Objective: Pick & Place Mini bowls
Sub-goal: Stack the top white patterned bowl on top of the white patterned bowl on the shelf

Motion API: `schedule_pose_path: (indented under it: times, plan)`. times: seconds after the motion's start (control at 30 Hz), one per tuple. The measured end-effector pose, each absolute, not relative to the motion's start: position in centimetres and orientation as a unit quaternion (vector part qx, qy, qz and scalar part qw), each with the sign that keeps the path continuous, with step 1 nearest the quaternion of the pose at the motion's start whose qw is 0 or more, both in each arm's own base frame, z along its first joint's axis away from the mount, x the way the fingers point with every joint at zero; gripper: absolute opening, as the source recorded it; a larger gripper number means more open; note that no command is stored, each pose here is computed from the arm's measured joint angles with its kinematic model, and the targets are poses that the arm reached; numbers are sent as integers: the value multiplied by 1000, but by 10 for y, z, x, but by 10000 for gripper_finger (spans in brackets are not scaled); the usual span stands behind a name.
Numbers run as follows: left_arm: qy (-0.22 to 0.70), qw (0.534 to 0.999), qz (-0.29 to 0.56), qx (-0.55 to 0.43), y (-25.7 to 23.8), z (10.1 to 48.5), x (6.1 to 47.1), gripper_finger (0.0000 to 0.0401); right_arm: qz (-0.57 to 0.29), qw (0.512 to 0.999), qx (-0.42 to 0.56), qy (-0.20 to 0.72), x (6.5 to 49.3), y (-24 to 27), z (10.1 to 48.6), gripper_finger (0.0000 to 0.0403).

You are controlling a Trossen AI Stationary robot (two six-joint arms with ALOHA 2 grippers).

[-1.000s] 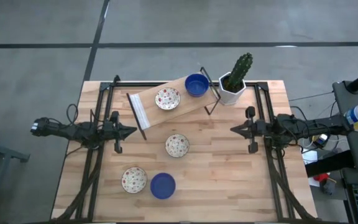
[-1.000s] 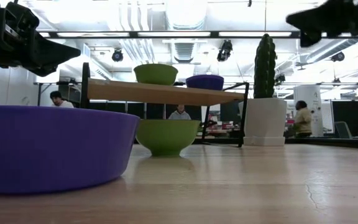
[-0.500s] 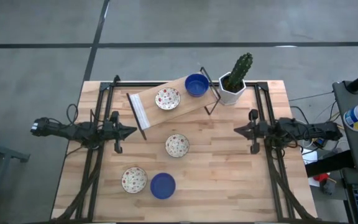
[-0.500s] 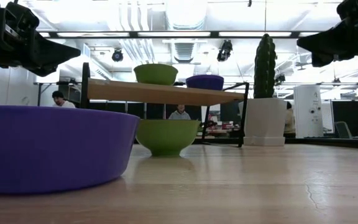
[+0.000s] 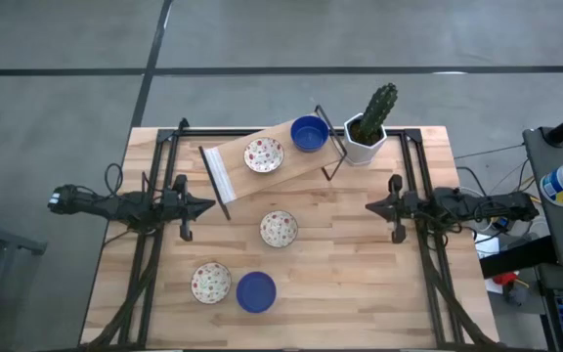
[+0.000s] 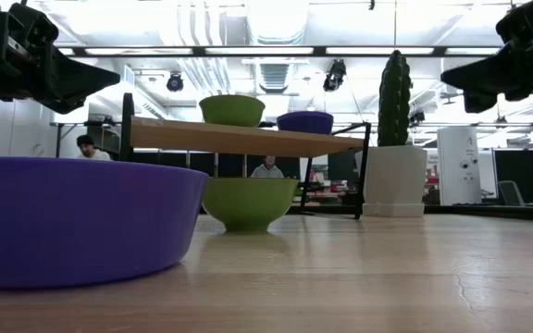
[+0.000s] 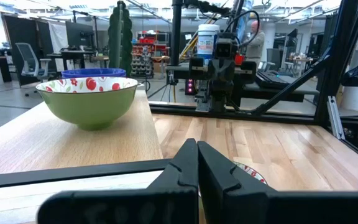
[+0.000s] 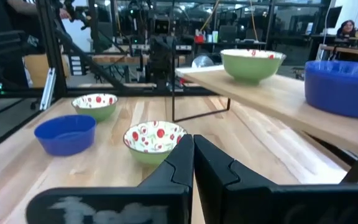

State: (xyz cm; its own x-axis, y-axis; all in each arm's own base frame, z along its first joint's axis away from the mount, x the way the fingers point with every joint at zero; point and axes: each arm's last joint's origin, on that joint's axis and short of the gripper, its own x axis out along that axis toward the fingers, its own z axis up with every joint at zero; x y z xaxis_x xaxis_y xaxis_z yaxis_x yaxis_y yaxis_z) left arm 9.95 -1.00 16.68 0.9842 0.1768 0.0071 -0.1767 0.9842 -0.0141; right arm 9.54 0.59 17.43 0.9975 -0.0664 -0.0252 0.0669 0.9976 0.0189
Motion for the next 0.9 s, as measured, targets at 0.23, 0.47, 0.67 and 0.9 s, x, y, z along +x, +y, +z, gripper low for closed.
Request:
schedule_pose_path:
  times: [0.23,0.47,0.67,0.9]
  plan:
    - [-4,996,89,-7,-10,167,100,0,-33,999,8,18,96,6,170,9]
    - [-4,996,89,-7,-10,167,100,0,-33,999,9,18,97,6,170,9]
    - [-4,996,89,-7,-10,167,100,0,-33,999,9,18,96,6,171,9]
    - [-4,996,89,-7,-10,167,100,0,-33,999,9,18,96,6,171,9]
